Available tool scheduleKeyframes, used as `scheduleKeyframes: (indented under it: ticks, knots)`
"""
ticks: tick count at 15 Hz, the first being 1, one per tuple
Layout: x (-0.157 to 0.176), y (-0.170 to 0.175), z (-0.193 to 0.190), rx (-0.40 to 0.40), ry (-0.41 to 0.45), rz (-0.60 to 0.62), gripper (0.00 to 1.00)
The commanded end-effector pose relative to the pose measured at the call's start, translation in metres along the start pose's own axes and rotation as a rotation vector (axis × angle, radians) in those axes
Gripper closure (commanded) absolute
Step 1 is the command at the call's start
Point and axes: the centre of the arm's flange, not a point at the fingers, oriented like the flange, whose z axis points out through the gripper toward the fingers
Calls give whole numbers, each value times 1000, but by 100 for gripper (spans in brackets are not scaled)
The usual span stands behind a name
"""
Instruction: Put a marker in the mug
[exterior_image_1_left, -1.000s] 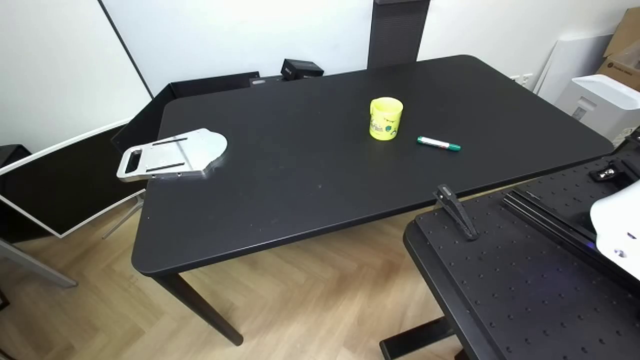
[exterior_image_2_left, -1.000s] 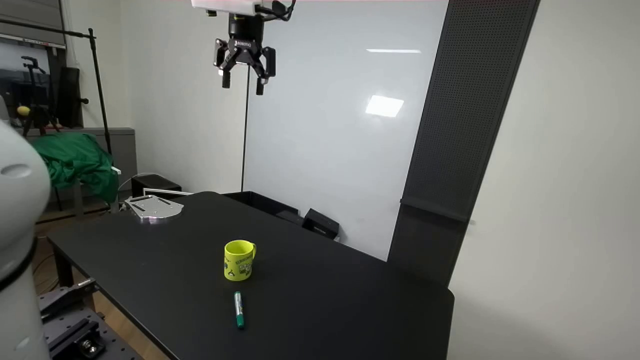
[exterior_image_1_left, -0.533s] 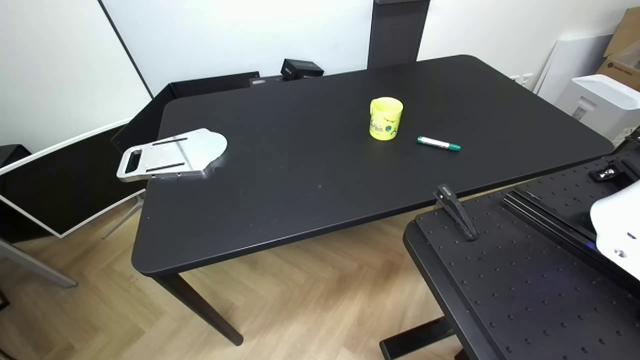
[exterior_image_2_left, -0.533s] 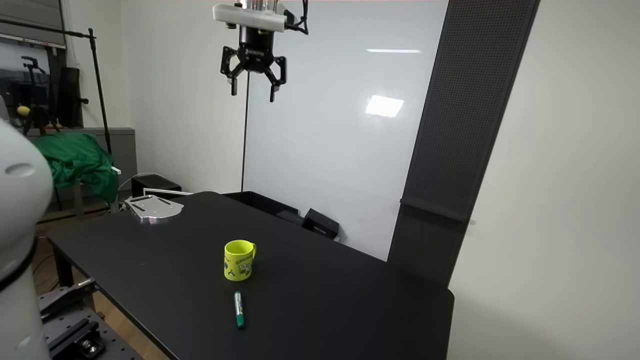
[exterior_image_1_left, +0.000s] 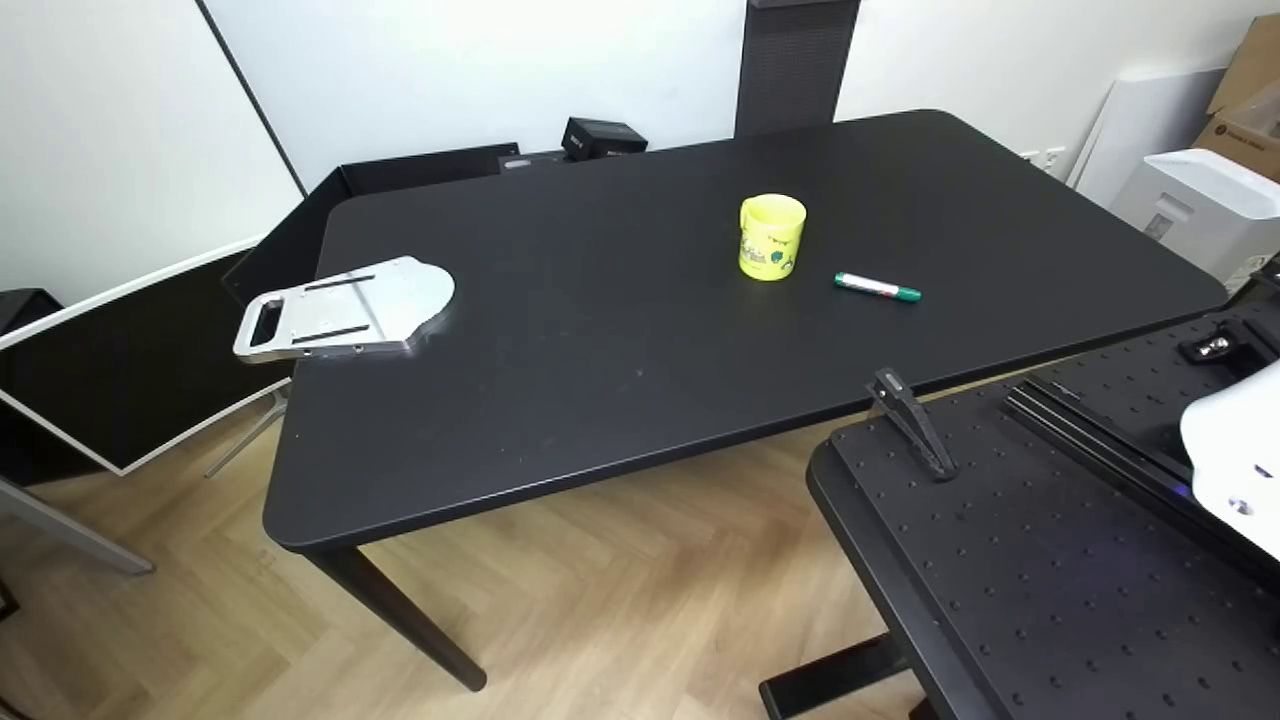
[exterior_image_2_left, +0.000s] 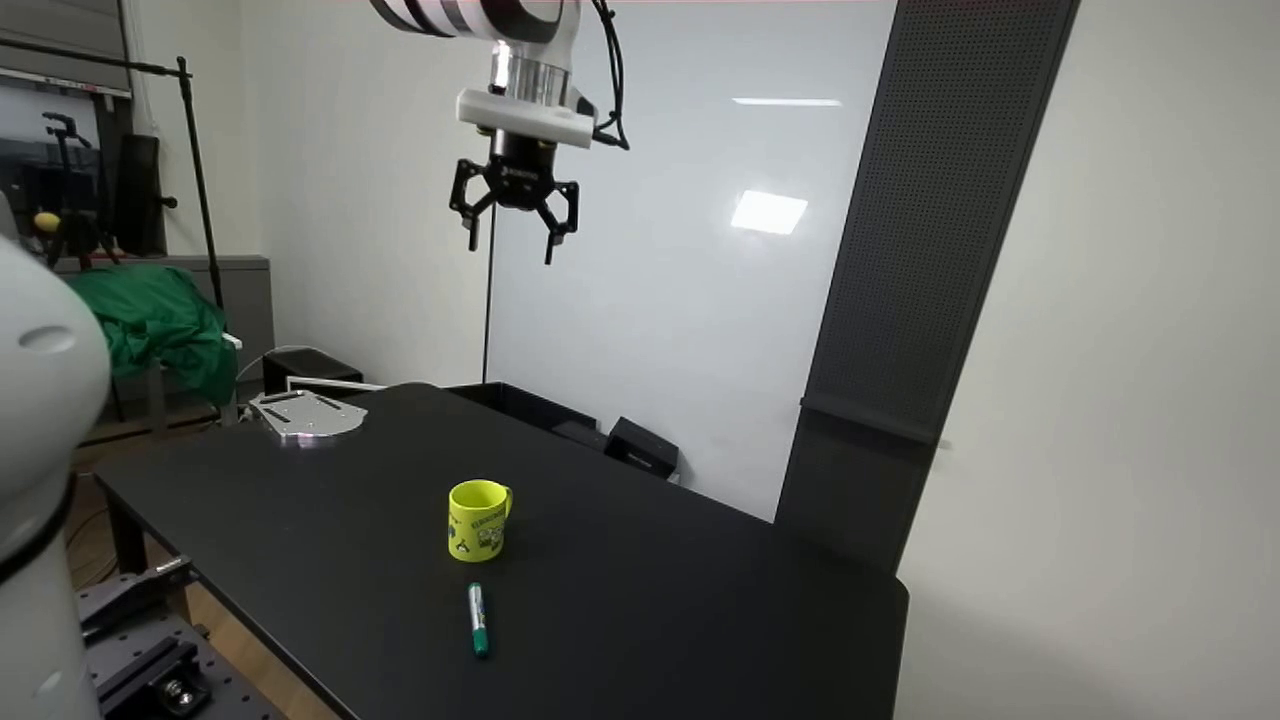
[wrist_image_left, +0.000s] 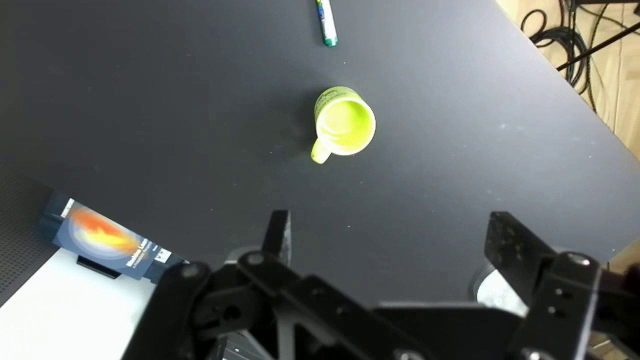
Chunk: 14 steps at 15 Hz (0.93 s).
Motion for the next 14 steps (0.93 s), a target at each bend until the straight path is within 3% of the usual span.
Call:
scheduleKeyframes:
  ticks: [1, 14]
  knots:
    - [0, 1, 8, 7, -14, -2, 0]
    - [8, 8, 19, -3, -38, 14, 0]
